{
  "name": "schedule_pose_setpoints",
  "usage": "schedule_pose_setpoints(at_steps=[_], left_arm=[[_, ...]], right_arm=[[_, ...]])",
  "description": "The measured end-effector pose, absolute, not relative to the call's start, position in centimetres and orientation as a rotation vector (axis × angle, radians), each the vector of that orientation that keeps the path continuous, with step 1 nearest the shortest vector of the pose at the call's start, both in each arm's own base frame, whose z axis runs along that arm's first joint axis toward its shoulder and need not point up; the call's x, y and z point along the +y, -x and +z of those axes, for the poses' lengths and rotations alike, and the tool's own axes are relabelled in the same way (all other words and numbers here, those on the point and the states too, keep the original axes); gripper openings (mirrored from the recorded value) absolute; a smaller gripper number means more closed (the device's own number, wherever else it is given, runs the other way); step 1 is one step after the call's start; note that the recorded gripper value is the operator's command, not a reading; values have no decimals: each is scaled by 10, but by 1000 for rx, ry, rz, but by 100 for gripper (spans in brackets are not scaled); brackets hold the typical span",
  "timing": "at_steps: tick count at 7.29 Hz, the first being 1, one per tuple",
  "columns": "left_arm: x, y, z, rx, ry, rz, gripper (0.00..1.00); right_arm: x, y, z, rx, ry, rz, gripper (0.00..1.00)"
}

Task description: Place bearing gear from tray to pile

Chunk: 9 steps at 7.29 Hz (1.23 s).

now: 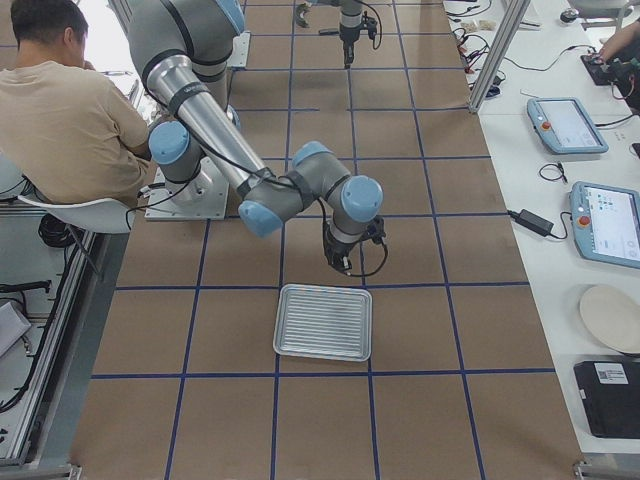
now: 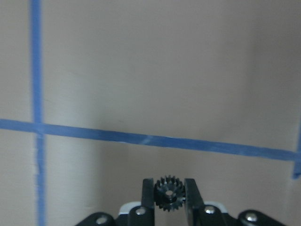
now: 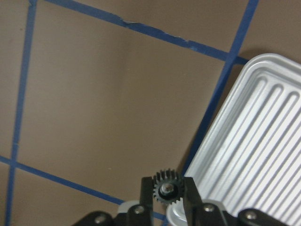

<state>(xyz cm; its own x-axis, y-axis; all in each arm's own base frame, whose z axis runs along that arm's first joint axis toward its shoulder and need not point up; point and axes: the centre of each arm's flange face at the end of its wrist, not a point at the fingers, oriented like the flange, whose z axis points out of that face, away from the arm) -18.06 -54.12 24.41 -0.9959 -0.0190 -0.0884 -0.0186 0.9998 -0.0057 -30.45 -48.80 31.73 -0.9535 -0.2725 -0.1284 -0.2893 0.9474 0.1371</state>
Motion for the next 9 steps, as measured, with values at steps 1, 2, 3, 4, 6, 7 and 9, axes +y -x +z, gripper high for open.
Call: schedule_pose_setpoints(at_steps=[1, 2, 3, 4, 6, 7, 9], left_arm=[[-541, 119, 249, 3039, -74, 12, 0], [-540, 57, 253, 3023, -154, 24, 0], [-538, -4, 253, 3016, -189, 37, 0], [-534, -62, 247, 3019, -213, 59, 0], [-524, -151, 225, 3031, -273, 60, 2], [-521, -173, 211, 3048, -298, 59, 16], [-519, -196, 192, 3069, -291, 49, 94]], right_arm=[[-498, 247, 333, 3010, 331, 270, 4], [-509, 178, 339, 3035, 220, 295, 5], [-517, 104, 341, 3053, 88, 299, 5], [-522, 31, 339, 3056, -50, 295, 5], [-530, -99, 319, 3033, -241, 236, 9], [-534, -156, 302, 3003, -307, 183, 9], [-534, -246, 251, 2930, -388, 123, 23]])
